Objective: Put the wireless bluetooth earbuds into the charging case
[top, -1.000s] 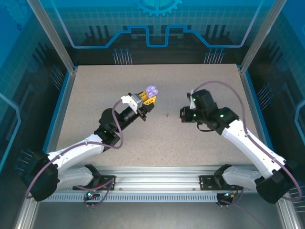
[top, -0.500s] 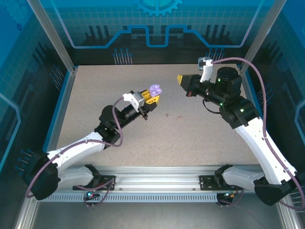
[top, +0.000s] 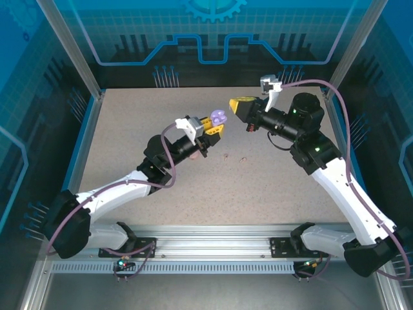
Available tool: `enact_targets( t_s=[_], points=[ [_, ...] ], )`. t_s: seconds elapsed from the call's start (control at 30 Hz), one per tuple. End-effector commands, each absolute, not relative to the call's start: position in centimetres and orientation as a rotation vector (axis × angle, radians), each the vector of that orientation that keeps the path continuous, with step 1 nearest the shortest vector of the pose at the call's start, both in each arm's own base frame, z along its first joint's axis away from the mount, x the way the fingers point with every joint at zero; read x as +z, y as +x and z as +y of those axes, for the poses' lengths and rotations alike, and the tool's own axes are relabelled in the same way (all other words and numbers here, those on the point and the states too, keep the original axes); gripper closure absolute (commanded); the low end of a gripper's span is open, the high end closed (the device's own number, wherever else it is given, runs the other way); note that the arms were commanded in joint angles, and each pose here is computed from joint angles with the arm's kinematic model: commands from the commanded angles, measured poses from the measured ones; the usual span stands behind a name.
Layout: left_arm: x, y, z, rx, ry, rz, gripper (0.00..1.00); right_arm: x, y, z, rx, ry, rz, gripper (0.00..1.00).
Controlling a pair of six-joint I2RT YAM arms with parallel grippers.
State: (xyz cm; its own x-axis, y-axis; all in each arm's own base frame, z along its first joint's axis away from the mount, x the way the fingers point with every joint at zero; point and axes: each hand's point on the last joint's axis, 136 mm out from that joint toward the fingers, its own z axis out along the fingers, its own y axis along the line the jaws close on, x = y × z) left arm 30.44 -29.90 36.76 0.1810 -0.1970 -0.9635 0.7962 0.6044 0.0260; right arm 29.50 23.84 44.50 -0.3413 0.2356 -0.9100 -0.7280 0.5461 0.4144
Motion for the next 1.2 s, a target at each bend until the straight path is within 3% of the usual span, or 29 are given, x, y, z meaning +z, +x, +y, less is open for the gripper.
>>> enact_targets(
  t_s=[0.0, 1.17],
  points=[
    [39.6, 30.2, -29.8, -0.799, 0.598, 1.111, 1.00, 45.2, 28.7, 24.9, 1.084, -0.488, 1.563, 0.97],
    [40.0, 30.6, -29.8, -0.773, 0.591, 1.104, 1.00, 39.1, 28.5, 25.2, 1.060, -0.496, 1.720, 1.00]
  ],
)
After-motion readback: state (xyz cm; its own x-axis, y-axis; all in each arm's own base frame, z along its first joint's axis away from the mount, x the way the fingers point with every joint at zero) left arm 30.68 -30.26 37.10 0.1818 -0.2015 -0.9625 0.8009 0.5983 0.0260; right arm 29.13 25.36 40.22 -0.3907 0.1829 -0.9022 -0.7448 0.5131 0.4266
